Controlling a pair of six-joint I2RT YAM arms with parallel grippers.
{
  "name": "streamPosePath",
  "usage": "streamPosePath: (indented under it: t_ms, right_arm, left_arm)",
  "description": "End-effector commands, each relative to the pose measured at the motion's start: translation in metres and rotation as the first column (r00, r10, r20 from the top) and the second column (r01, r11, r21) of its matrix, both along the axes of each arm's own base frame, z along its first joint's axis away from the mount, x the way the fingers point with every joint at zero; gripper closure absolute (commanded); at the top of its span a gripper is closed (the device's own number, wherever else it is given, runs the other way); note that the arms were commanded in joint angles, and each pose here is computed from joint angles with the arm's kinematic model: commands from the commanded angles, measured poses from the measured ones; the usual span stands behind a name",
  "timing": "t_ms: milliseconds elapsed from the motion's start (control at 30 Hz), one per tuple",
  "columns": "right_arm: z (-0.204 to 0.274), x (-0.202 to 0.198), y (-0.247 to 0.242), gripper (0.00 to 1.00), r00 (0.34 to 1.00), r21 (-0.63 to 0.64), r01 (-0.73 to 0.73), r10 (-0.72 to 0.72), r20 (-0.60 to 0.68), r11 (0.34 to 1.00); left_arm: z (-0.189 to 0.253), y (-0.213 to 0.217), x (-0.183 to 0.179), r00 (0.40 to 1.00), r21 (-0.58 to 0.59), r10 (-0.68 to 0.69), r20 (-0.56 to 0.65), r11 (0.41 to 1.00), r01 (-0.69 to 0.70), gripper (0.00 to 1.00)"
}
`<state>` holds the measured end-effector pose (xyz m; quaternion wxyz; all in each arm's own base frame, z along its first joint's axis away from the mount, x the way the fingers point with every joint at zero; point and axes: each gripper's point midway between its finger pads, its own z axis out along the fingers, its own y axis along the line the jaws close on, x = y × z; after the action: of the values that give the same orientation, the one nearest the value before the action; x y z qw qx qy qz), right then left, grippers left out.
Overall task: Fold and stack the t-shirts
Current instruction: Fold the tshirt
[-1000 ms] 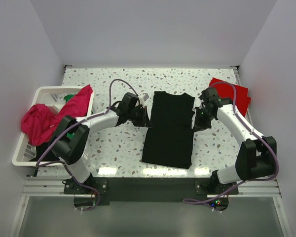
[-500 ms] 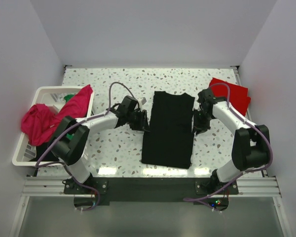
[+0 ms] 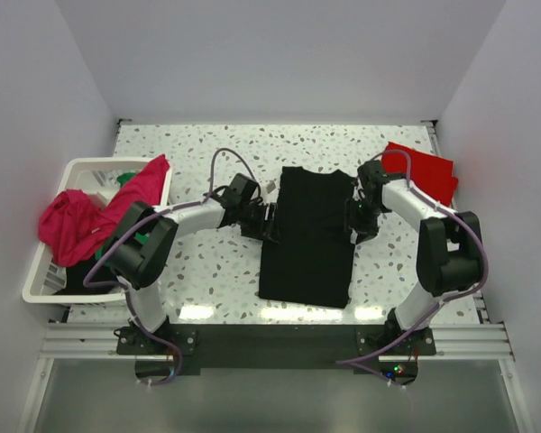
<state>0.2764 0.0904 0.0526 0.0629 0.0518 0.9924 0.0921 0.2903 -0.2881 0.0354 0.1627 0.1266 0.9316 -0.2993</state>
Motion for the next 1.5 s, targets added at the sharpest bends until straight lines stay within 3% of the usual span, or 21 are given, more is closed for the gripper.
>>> streamPosePath:
  t_ms: [0,200,367,467,567,667,767,833,867,900,967,1000,1133,1233,1300,1467]
  right_arm:
    - [-0.006,0.001,0.002,0.52,1.0,0.007,-0.023,0.023,0.004,1.0]
    - [-0.015,-0.004,-0.003,0.46,1.0,-0.016,-0.015,0.015,-0.015,1.0]
    - [-0.025,-0.005,0.0,0.5,0.999,-0.006,-0.016,0.015,-0.039,1.0]
    - [-0.031,-0.006,0.0,0.53,0.999,-0.004,-0.019,0.019,-0.051,1.0]
    - [-0.036,-0.008,0.0,0.64,0.998,-0.002,-0.026,0.026,-0.063,1.0]
    - [-0.036,-0.011,0.0,0.8,0.997,-0.001,-0.022,0.021,-0.068,1.0]
    - [-0.032,-0.013,-0.002,0.83,0.998,-0.011,-0.016,0.015,-0.058,1.0]
    - [-0.03,-0.017,-0.006,0.73,0.998,-0.03,-0.017,0.015,-0.067,0.999]
    - [-0.028,-0.018,-0.006,0.62,0.998,-0.033,-0.018,0.016,-0.066,0.999]
    - [-0.022,-0.021,-0.008,0.57,0.998,-0.036,-0.018,0.016,-0.064,0.999]
    - [-0.014,-0.025,-0.009,0.52,0.998,-0.034,-0.019,0.017,-0.053,0.999]
    - [-0.006,-0.03,-0.009,0.49,0.999,-0.028,-0.02,0.019,-0.036,0.999]
    - [0.007,-0.061,-0.003,0.48,0.999,0.042,-0.033,0.034,-0.037,0.999]
    - [0.005,-0.098,0.011,0.48,0.995,0.117,-0.042,0.052,-0.086,0.992]
    - [0.014,-0.1,0.021,0.48,0.995,0.123,-0.068,0.076,-0.062,0.99]
    - [-0.001,-0.128,0.027,0.49,0.99,0.127,0.036,-0.018,-0.14,0.991]
  left_arm:
    - [0.005,-0.006,0.004,0.999,-0.002,-0.049,0.023,0.999,0.049,0.38]
    - [0.008,-0.01,0.004,0.998,-0.025,-0.052,0.023,0.998,0.052,0.45]
    - [0.012,-0.018,0.003,0.998,-0.071,-0.065,0.026,0.995,0.066,0.51]
    - [0.009,-0.02,0.0,0.997,-0.085,-0.07,0.018,0.994,0.071,0.6]
    - [0.01,-0.02,-0.001,0.997,-0.094,-0.071,0.02,0.993,0.073,0.7]
    - [0.011,-0.021,0.0,0.997,-0.101,-0.072,0.03,0.992,0.074,0.9]
    - [0.007,-0.019,-0.001,0.997,-0.089,-0.067,0.028,0.994,0.069,0.94]
    - [-0.001,-0.011,-0.001,0.999,-0.04,-0.039,0.011,0.998,0.039,0.88]
    - [-0.004,-0.006,-0.001,1.0,-0.013,-0.022,0.002,1.0,0.022,0.68]
    - [-0.008,0.001,0.005,1.0,0.033,0.024,0.009,0.999,-0.024,0.57]
    - [-0.006,0.012,0.005,0.998,0.086,0.065,0.013,0.994,-0.066,0.41]
    - [-0.006,0.019,0.006,0.995,0.113,0.095,0.028,0.989,-0.098,0.38]
    - [0.013,0.028,-0.004,0.99,0.103,0.125,0.064,0.986,-0.131,0.3]
    - [0.027,0.021,-0.038,0.993,0.055,0.082,0.088,0.995,-0.087,0.25]
    - [0.027,0.015,-0.058,0.996,0.045,0.05,0.074,0.998,-0.053,0.25]
    - [0.005,0.014,-0.117,1.0,0.091,-0.001,-0.012,0.996,0.002,0.29]
